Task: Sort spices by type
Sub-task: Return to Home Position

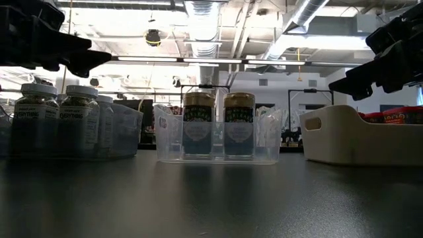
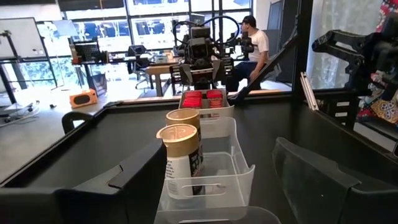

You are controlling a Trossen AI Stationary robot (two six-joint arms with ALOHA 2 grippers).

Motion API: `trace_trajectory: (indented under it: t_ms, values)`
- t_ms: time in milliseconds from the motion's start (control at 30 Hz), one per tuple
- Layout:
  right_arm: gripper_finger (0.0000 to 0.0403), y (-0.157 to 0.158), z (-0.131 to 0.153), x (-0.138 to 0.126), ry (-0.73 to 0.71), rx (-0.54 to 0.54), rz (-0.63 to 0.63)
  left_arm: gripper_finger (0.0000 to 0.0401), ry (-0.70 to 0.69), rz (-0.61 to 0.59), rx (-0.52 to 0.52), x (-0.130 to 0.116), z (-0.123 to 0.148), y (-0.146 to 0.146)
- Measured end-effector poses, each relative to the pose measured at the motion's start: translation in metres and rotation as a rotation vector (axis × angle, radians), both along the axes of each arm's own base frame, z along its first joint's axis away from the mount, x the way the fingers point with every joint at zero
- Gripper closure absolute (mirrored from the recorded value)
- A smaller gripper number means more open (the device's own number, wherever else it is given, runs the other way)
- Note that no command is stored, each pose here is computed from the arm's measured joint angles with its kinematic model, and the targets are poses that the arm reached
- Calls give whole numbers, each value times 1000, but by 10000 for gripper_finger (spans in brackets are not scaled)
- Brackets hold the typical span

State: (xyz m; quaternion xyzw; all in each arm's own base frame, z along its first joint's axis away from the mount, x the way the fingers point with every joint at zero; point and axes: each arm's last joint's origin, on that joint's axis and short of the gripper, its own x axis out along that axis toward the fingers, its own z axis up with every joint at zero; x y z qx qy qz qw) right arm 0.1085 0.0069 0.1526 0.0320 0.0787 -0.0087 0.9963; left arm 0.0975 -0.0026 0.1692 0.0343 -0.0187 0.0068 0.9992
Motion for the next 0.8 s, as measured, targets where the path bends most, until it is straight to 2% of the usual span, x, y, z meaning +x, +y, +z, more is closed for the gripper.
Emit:
trace_trajectory:
  t_ms: [800]
  values:
    - [111,0,0,0,0,0,0,120,1,3,16,0,0,0]
